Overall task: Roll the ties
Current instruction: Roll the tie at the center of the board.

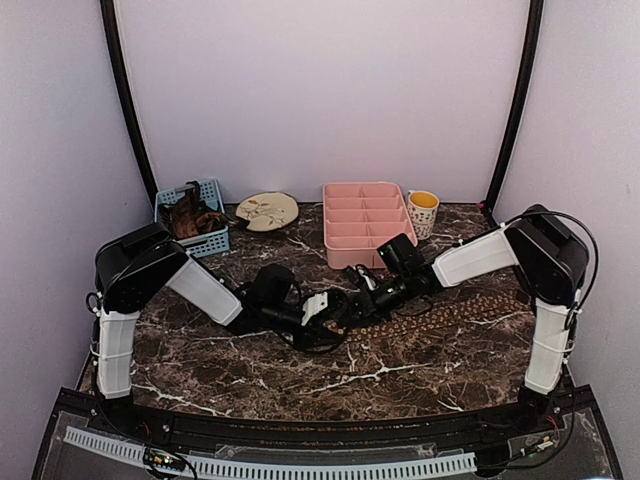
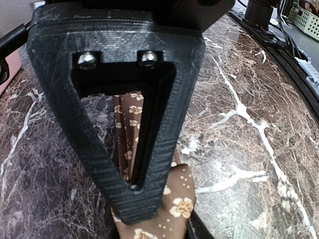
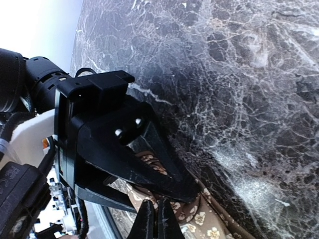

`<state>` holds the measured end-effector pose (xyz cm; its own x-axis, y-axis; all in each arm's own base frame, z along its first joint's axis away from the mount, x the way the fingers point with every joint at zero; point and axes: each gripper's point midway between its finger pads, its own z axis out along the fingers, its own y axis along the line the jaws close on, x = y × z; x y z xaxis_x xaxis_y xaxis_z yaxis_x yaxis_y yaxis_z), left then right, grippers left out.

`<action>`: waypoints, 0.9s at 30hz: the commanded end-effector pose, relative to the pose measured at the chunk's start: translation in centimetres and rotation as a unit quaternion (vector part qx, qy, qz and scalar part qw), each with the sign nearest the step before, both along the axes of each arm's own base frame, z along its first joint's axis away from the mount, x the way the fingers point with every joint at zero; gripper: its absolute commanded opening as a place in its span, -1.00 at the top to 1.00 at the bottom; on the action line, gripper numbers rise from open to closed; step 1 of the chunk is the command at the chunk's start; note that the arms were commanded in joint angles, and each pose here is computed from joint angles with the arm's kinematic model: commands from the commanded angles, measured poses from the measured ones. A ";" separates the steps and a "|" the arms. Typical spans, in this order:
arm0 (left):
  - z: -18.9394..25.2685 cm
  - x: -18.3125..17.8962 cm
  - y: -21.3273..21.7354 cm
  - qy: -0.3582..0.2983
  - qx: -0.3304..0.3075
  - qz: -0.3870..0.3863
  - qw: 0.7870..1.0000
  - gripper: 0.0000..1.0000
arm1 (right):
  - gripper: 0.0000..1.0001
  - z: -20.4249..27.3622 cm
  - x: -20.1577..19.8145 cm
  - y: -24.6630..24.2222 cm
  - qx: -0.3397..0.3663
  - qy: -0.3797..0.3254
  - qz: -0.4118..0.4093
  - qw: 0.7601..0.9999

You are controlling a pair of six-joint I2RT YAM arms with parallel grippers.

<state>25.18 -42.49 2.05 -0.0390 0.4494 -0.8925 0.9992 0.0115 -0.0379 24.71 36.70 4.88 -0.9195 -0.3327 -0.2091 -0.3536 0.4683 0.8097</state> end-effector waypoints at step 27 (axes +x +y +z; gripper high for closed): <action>0.3 0.0 -0.5 0.047 -0.068 0.084 0.993 0.16 | 1.00 -2.4 0.7 -2.8 -0.056 -0.078 -0.047 0.994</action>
